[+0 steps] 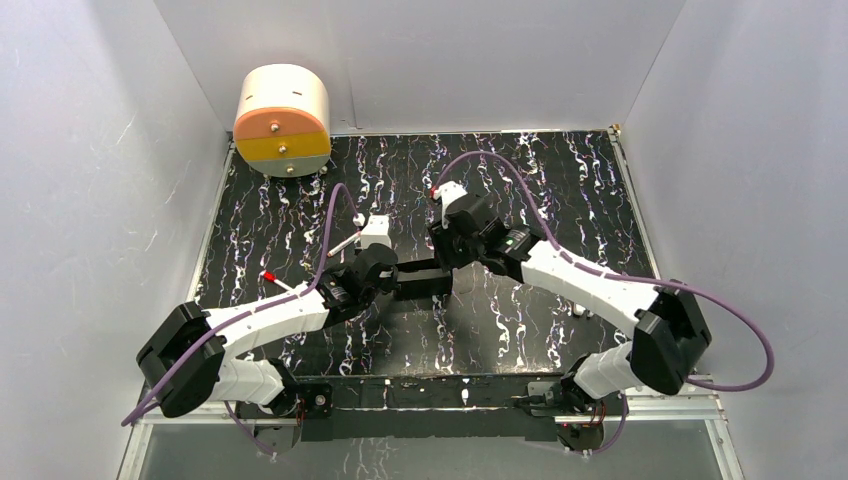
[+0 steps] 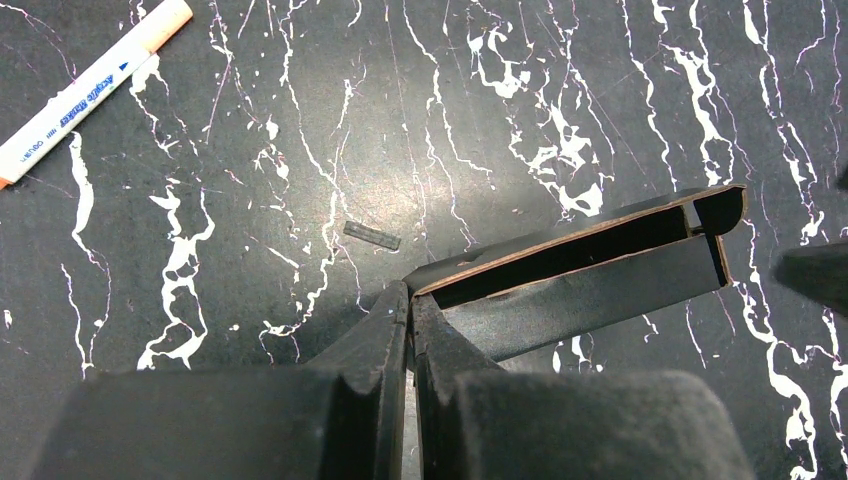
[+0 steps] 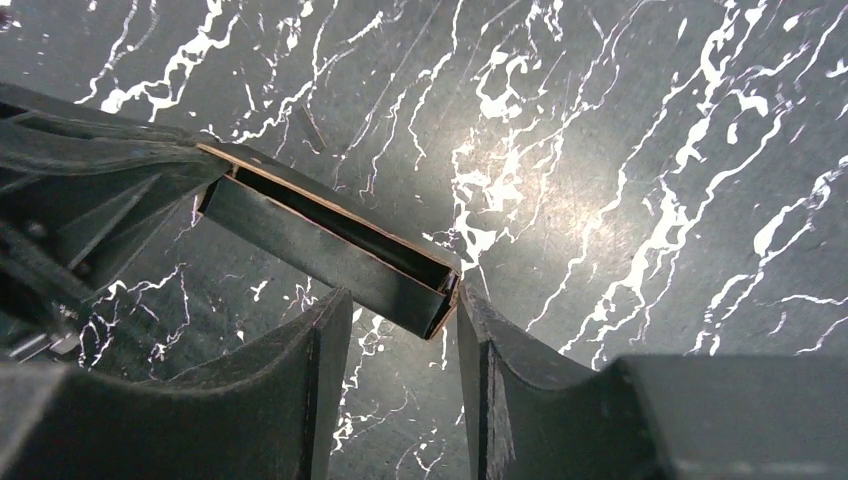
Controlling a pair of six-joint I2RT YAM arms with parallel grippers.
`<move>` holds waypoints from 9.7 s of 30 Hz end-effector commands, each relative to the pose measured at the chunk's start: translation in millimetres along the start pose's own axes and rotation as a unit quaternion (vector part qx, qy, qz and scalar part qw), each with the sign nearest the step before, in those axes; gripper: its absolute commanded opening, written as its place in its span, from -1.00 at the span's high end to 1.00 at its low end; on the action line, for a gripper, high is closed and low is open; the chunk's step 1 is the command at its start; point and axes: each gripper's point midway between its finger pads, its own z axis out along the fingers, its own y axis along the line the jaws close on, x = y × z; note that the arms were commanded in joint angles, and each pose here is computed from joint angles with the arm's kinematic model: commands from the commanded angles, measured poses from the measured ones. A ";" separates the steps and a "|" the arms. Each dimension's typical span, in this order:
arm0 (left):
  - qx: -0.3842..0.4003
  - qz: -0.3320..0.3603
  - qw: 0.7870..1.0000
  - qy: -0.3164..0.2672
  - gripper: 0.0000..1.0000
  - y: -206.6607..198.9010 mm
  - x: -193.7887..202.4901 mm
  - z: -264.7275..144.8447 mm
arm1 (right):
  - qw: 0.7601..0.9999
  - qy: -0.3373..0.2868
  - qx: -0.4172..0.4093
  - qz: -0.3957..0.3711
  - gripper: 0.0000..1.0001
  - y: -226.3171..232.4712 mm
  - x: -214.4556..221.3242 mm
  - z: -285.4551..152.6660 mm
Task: Fold the paper box
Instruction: Close the paper box at the center of the board.
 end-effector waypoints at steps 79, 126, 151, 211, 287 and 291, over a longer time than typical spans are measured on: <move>0.024 0.040 0.991 0.126 1.00 -8.9 37.3 -22.7 | 0.926 -0.019 -0.229 -0.298 0.19 14.8 18.6 53.6; -0.037 0.042 0.997 0.057 0.70 5.6 63.5 -14.4 | 0.951 -0.057 -0.151 -0.265 0.23 16.1 11.1 44.4; 0.091 0.040 0.991 0.092 0.18 -6.7 -52.6 -16.5 | 0.945 -0.036 -0.162 -0.282 0.25 15.5 21.8 42.4; 0.091 0.113 0.981 0.126 1.00 -12.3 -25.4 8.4 | 0.938 -0.026 -0.203 -0.279 0.28 26.4 31.5 43.9; -0.026 0.140 0.979 0.143 1.00 -3.6 37.2 16.5 | 0.983 -0.089 -0.004 -0.161 -0.18 -37.7 14.1 -18.2; -0.024 0.140 0.979 0.145 1.00 -4.3 38.0 16.7 | 0.984 -0.087 -0.007 -0.158 -0.06 -37.5 20.5 -8.1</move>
